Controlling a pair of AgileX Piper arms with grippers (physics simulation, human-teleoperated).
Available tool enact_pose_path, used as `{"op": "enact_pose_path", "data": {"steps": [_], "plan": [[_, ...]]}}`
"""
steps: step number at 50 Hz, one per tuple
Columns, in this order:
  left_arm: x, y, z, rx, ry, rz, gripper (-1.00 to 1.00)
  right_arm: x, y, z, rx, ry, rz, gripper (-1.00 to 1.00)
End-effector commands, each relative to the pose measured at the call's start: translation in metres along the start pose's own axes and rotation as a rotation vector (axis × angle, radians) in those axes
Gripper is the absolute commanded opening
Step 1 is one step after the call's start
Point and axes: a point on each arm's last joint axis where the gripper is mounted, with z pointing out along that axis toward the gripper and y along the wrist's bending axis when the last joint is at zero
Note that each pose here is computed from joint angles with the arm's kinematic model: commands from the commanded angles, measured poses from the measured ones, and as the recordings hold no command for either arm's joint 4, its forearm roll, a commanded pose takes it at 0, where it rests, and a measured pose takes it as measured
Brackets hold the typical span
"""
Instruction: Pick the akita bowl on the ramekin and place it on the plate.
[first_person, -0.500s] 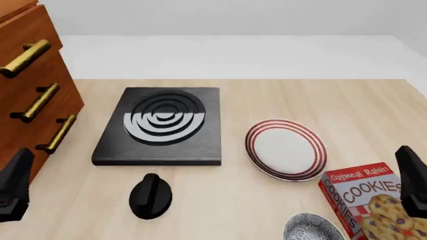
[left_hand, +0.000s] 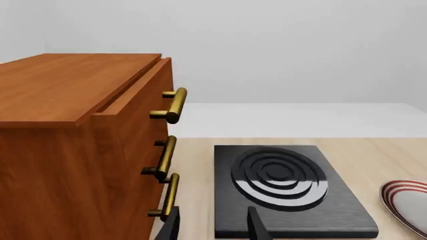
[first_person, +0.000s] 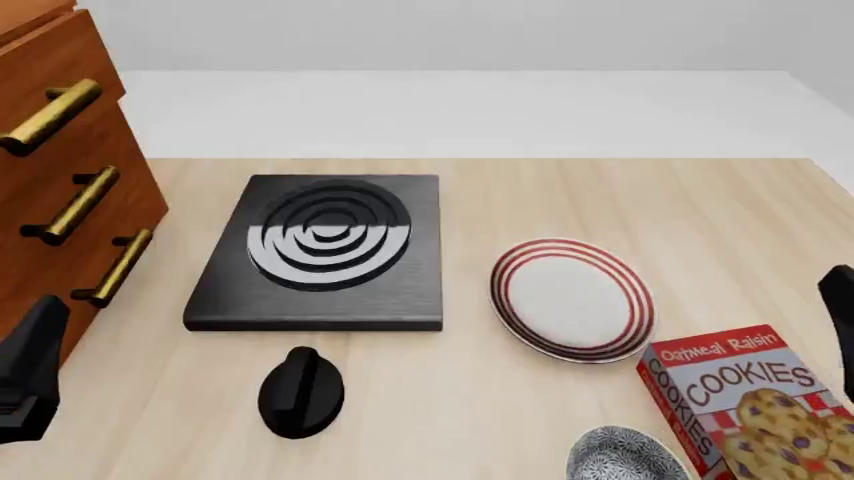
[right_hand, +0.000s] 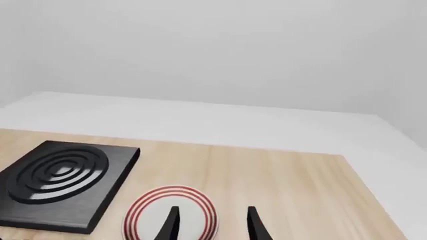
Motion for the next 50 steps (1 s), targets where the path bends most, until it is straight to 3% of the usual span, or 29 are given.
{"op": "enact_pose_path", "data": {"steps": [1,2,3,4,8,12,19,22,24,27,38,50], "plan": [[0.000,0.000,0.000,0.000,0.000,0.000,1.00,-0.031,0.000,-0.008,-0.061,0.006,0.034,1.00],[0.000,0.000,0.000,0.000,0.000,0.000,1.00,-0.032,0.001,-0.006,-0.073,0.020,0.011,1.00],[0.000,0.000,0.000,0.000,0.000,0.000,1.00,-0.033,0.001,-0.004,-0.077,0.033,0.034,1.00],[0.000,0.000,0.000,0.000,0.000,0.000,1.00,-0.047,0.002,-0.002,-0.124,0.075,-0.007,1.00],[0.000,0.000,0.000,0.000,0.000,0.000,1.00,-0.051,0.004,0.002,-0.174,0.110,-0.039,1.00],[0.000,0.000,0.000,0.000,0.000,0.000,1.00,-0.045,0.008,0.006,-0.222,0.146,-0.043,1.00],[0.000,0.000,0.000,0.000,0.000,0.000,1.00,-0.030,0.017,0.022,-0.311,0.224,-0.125,1.00],[0.000,0.000,0.000,0.000,0.000,0.000,1.00,-0.030,0.020,0.025,-0.340,0.239,-0.132,1.00],[0.000,0.000,0.000,0.000,0.000,0.000,1.00,-0.036,0.019,0.021,-0.351,0.214,-0.179,1.00],[0.000,0.000,0.000,0.000,0.000,0.000,1.00,-0.041,0.017,0.020,-0.343,0.219,-0.151,1.00],[0.000,0.000,0.000,0.000,0.000,0.000,1.00,-0.045,0.022,0.022,-0.429,0.301,-0.228,1.00],[0.000,0.000,0.000,0.000,0.000,0.000,1.00,-0.057,0.022,0.012,-0.502,0.376,-0.245,1.00]]}}
